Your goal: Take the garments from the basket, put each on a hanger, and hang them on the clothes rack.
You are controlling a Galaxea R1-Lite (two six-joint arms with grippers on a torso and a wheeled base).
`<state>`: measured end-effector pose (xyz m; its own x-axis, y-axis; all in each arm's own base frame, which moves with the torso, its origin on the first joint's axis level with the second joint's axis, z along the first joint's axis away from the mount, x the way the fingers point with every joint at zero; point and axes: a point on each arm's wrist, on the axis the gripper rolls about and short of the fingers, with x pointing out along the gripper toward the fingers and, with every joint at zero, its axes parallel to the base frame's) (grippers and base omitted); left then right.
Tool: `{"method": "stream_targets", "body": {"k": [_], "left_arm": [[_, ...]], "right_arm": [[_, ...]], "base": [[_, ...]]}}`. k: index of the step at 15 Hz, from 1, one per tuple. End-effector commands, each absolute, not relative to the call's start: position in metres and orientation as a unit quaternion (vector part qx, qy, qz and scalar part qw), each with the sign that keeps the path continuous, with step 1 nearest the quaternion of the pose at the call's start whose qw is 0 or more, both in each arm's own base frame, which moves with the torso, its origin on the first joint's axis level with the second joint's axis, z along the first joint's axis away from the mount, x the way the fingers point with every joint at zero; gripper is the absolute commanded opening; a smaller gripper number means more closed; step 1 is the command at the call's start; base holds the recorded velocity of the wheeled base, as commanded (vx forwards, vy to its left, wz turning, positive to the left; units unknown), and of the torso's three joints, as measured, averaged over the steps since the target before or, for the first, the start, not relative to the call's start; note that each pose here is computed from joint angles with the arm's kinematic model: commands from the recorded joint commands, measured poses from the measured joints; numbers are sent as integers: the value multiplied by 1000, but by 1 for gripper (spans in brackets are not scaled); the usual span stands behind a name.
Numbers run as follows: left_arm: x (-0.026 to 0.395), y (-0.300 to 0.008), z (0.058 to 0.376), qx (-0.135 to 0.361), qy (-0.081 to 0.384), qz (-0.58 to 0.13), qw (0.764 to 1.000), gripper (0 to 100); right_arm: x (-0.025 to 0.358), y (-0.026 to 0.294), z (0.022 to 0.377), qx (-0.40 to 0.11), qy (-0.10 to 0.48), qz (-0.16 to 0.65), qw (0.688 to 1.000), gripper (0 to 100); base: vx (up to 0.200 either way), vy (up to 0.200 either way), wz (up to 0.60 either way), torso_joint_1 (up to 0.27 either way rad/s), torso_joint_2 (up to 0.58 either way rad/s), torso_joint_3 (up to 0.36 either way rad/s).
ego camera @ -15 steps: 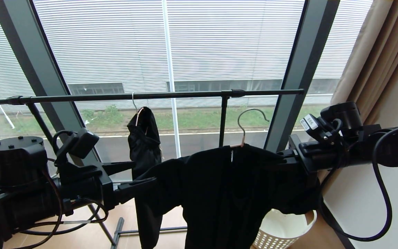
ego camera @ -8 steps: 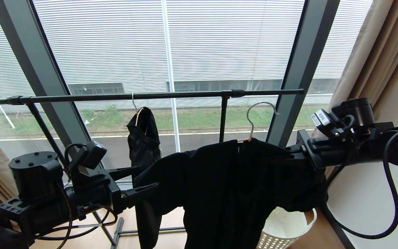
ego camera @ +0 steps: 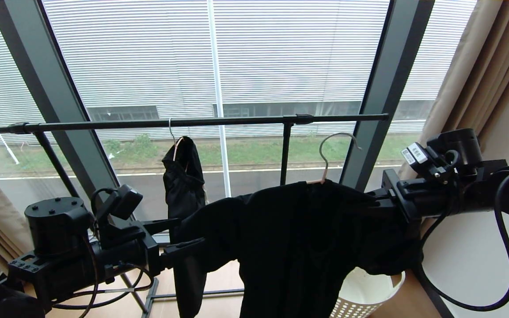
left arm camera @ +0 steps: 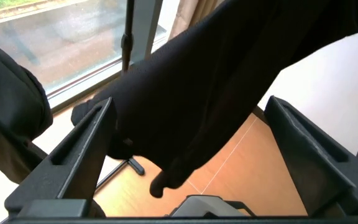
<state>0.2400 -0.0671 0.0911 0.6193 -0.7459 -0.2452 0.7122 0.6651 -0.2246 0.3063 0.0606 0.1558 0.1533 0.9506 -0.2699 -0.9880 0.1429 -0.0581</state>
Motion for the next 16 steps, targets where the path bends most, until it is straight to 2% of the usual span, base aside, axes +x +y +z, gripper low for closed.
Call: {"method": "stream_targets", "body": {"k": [1, 11, 12, 16], "left_arm": [[241, -67, 89, -53, 163, -406, 898, 100], [250, -77, 86, -50, 165, -419, 892, 100], [250, -77, 86, -50, 165, -419, 892, 0], [249, -76, 85, -50, 167, -416, 892, 0]], "right_arm": [[303, 61, 157, -109, 81, 649, 748, 0], [294, 60, 163, -109, 67, 656, 744, 0], [294, 59, 163, -109, 67, 655, 745, 0], [296, 51, 163, -109, 68, 645, 753, 0]], "base": [[0, 0, 0, 0, 0, 0], [0, 0, 0, 0, 0, 0], [0, 0, 0, 0, 0, 0], [0, 0, 0, 0, 0, 0]]}}
